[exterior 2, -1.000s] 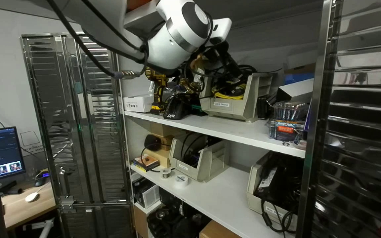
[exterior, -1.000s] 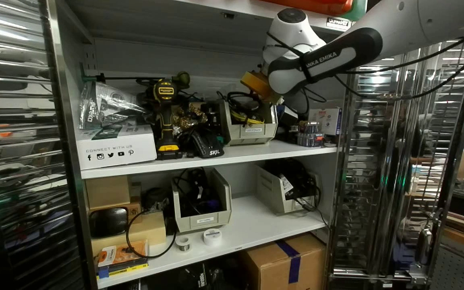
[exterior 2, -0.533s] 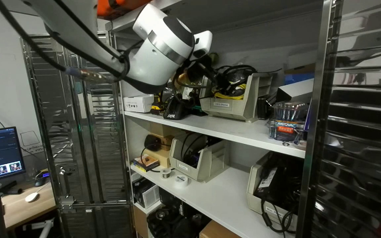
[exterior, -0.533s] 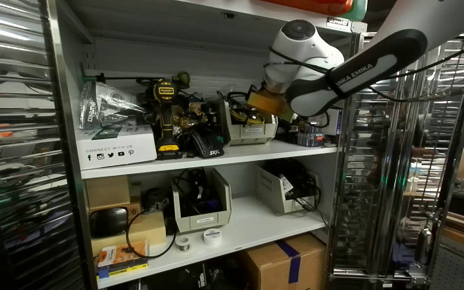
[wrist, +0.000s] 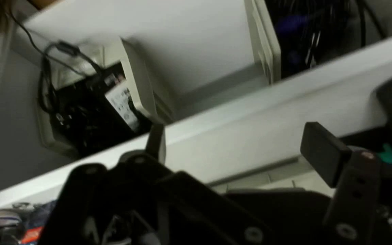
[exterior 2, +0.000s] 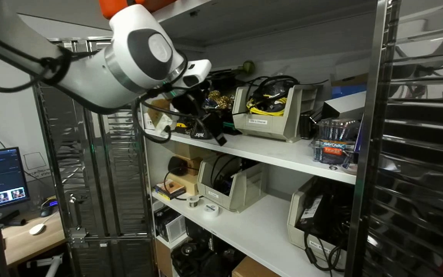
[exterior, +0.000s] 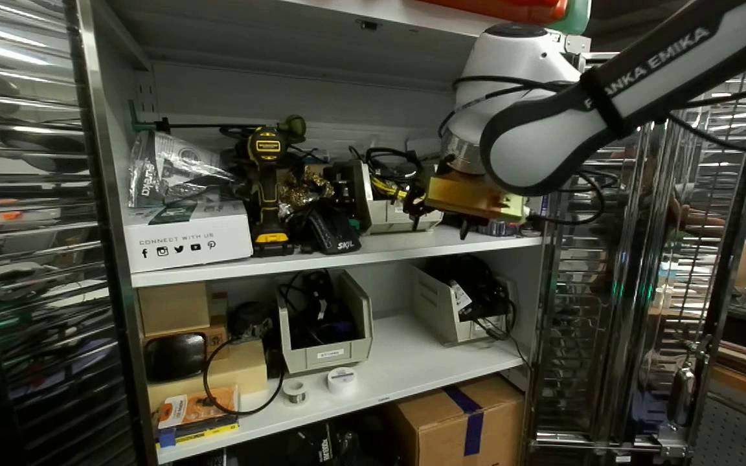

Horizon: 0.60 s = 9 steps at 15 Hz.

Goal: Put the black cable on the top shelf in the tray behind it

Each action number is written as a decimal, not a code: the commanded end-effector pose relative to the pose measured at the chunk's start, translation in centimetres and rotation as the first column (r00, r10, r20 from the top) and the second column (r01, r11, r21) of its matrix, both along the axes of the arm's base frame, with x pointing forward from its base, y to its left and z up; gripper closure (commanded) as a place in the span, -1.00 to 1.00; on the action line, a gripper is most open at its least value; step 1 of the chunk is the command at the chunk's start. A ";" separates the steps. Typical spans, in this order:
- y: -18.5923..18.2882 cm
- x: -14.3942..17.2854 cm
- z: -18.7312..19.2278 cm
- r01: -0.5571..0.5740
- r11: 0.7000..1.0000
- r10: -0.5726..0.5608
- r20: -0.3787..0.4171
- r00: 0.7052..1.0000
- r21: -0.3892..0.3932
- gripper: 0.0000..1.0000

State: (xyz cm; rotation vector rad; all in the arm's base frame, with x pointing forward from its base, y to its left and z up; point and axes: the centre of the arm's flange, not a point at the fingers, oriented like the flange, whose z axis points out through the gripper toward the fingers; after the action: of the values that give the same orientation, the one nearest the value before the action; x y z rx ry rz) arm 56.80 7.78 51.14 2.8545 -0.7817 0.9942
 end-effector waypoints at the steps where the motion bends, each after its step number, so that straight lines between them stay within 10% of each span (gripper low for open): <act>1: -0.1 -8.4 3.3 -0.055 0.998 0.062 -0.203 0.977 0.042 -1.00; 5: 0.1 -15.4 6.8 -0.145 0.976 0.203 -0.435 0.877 0.163 -1.00; 6: 1.1 -11.4 3.3 -0.106 0.986 0.149 -0.390 0.909 0.129 -1.00; 9: 1.0 -12.6 4.4 -0.113 0.985 0.157 -0.392 0.907 0.133 -1.00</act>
State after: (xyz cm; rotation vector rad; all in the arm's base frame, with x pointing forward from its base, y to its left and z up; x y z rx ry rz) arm 44.18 8.77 55.47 3.0810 -0.6199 0.3485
